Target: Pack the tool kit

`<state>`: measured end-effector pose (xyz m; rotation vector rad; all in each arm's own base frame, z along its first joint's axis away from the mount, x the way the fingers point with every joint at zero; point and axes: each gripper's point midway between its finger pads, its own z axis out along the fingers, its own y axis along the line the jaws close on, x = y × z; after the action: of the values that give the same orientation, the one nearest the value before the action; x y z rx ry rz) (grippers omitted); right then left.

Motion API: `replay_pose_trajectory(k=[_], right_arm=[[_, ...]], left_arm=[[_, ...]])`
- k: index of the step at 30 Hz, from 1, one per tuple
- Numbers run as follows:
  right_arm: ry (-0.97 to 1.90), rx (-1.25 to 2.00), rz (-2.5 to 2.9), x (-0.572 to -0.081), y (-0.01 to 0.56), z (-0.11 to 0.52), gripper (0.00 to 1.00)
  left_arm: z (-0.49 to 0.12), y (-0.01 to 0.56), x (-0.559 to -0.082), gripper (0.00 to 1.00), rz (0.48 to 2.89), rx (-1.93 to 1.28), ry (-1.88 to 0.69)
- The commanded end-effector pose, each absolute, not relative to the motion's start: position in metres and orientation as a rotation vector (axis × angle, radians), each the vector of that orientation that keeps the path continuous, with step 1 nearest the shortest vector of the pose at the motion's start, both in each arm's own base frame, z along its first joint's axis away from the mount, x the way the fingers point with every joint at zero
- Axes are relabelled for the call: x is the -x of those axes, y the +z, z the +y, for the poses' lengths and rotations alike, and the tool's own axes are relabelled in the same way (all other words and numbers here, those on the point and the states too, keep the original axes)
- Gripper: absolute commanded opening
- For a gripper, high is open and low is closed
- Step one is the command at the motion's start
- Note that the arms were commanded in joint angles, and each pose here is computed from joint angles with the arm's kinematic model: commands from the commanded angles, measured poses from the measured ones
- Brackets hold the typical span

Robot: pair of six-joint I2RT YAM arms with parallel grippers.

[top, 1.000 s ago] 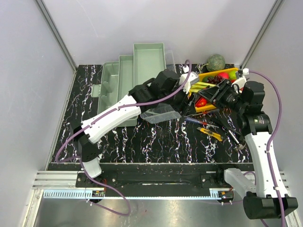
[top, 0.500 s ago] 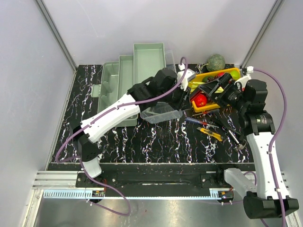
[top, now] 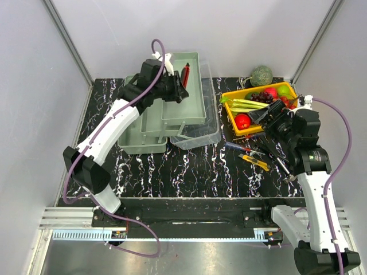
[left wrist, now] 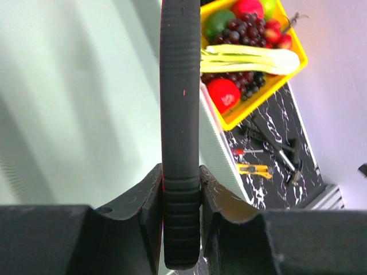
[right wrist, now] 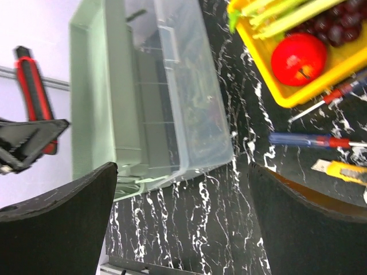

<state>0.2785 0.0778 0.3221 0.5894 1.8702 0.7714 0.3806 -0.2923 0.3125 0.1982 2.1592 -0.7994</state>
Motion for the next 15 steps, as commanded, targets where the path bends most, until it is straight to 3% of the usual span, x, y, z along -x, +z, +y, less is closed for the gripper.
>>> replay_pose_trajectory(k=[1, 8, 11, 13, 15], right_arm=[[0.720, -0.652, 1.897, -0.281, 0.303, 0.070, 0.99], [0.703, -0.687, 1.929, -0.282, 0.287, 0.069, 0.99], [0.701, -0.699, 1.945, -0.284, 0.281, 0.069, 0.99], [0.696, -0.704, 1.954, -0.284, 0.277, 0.069, 0.99], [0.692, -0.706, 1.960, -0.284, 0.274, 0.068, 0.99]], left_arm=[[-0.274, 0.333, -0.397, 0.15, 2.112, -0.068, -0.818], [-0.272, 0.306, -0.407, 0.16, 2.218, 0.082, -0.809], [-0.268, 0.294, -0.410, 0.34, 2.246, 0.177, -0.786], [-0.265, 0.289, -0.411, 0.37, 2.254, 0.210, -0.769], [-0.262, 0.286, -0.412, 0.48, 2.257, 0.235, -0.746]])
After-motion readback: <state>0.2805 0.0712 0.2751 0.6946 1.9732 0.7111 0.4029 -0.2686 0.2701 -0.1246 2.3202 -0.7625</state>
